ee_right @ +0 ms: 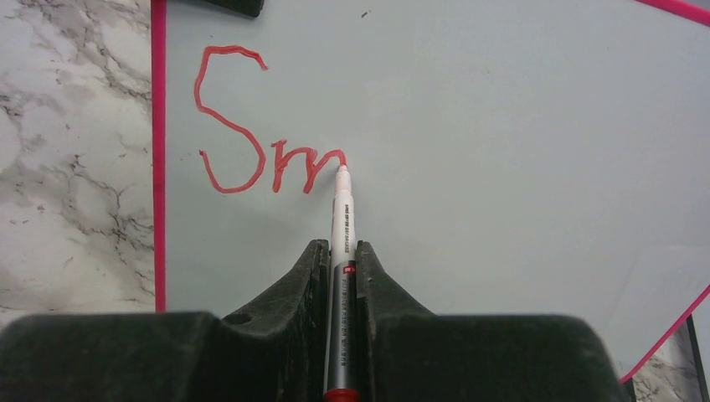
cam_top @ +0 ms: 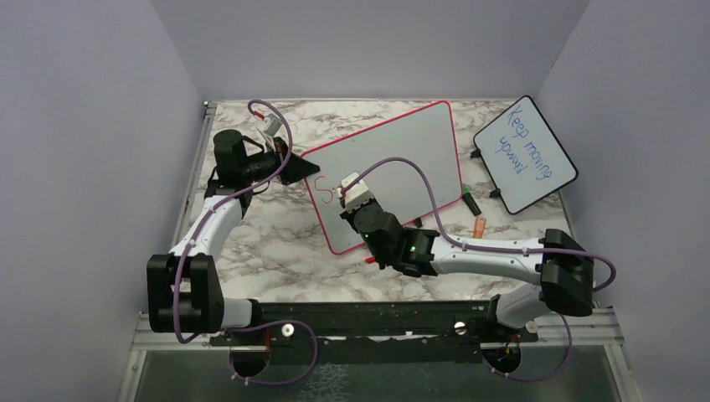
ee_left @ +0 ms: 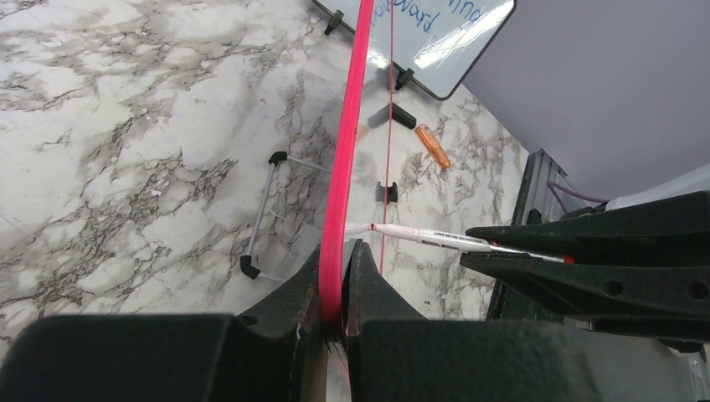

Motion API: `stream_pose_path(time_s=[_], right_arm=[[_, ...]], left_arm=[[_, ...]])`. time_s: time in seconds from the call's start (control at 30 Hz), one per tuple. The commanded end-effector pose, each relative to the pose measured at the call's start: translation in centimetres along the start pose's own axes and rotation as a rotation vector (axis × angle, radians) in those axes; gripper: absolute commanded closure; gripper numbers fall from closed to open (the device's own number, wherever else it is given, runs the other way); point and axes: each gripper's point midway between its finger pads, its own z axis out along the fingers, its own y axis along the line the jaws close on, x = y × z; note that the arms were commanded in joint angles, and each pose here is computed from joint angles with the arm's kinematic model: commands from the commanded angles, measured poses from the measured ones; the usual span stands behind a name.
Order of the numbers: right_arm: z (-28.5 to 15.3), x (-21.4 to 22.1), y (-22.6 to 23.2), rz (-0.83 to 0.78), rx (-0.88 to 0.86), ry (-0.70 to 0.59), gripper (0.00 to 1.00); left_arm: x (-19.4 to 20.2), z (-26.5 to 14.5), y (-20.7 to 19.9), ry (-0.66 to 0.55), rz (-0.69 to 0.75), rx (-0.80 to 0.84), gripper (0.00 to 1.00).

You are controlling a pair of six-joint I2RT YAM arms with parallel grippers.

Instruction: Write a sentence on the whiteboard

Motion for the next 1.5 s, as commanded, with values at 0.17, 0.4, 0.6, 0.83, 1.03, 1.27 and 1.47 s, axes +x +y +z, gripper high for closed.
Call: stream_pose_path(time_s=[0.17,0.4,0.6,0.83,1.03,1.27,1.47], right_arm=[[-0.2,3.8,-0.2,-0.037,-0.017,0.112,0.99],[-0.4,4.2,0.1,-0.032,-0.036,0.127,0.99],[-0.5,4.0,0.1,-0.028,-0.039,0.125,0.99],[-0.5,3.4,0.1,-0.017,-0.041,0.110,0.99],[-1.0,0.9,-0.6,0.011,-0.051,0.038,0.99],[-1.2,-1.5,-1.6,0.037,-0.027,-0.036,0.99],[-1.1,-3.1,-1.8,0.055,-0.031,-0.079,0.99]], left_arm=[[2.0,0.5,1.6,0.039,0.022,-0.061,1.00],[1.9,0.5,1.6,0.038,0.023,-0.062,1.00],[1.9,0.5,1.7,0.038,0.021,-0.064,1.00],[2.0,0.5,1.7,0.038,0.019,-0.066,1.00],[1.9,0.5,1.7,0.037,0.021,-0.067,1.00],[1.9,0.5,1.7,0.036,0.022,-0.071,1.00],[1.9,0.5,1.7,0.037,0.022,-0.071,1.00]])
